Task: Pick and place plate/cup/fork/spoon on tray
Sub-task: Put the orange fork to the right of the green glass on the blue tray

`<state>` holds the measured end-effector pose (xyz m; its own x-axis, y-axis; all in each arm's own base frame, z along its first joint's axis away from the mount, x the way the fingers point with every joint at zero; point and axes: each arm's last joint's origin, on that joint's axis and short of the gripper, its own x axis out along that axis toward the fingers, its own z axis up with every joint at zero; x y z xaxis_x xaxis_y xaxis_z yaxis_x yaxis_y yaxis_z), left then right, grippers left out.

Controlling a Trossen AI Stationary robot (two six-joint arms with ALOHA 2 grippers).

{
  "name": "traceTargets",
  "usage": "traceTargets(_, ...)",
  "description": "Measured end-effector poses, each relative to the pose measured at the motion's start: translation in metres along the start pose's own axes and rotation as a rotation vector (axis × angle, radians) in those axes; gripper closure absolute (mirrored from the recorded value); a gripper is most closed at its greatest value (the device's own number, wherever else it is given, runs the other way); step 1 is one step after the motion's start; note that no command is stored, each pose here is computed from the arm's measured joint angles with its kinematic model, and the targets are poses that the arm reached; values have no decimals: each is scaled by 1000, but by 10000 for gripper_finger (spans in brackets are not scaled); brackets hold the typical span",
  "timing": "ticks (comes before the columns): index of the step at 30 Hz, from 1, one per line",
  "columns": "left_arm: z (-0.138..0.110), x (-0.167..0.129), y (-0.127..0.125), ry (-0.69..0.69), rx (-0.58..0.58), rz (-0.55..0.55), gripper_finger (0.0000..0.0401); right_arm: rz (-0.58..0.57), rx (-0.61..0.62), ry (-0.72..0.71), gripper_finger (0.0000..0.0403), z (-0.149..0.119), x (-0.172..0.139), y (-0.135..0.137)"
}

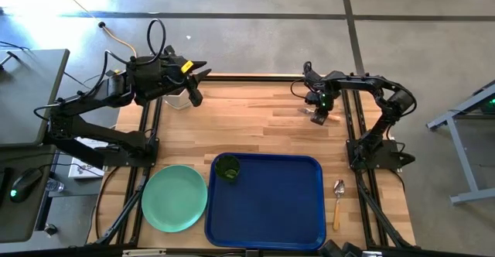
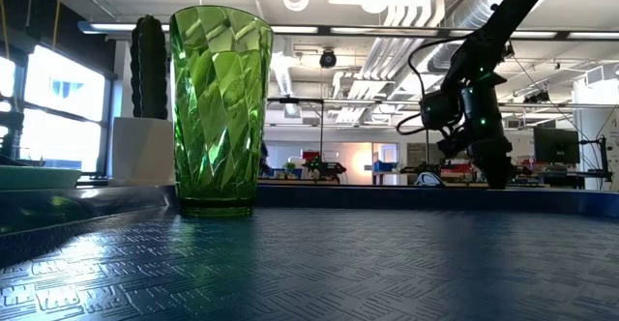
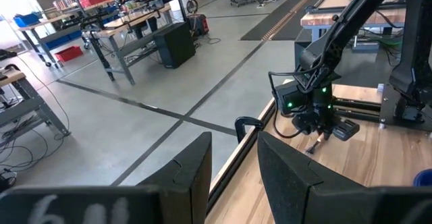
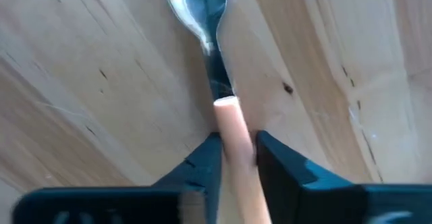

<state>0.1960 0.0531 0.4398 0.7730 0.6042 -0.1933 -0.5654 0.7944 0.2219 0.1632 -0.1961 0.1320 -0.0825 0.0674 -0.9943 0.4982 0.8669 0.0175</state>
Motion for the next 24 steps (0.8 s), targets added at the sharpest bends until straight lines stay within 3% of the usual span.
traceTargets(5, 0, 1, 0, 2, -7, 0, 290, 2, 41, 1, 382, 0, 0, 0)
traceTargets(14, -5, 6, -4, 52, 26, -7, 290, 10, 185, 11, 383, 2, -8, -1)
traceTargets(24, -8, 7, -4, 80, 42, -11, 293, 70, 388, -71, 384, -1, -40, 6)
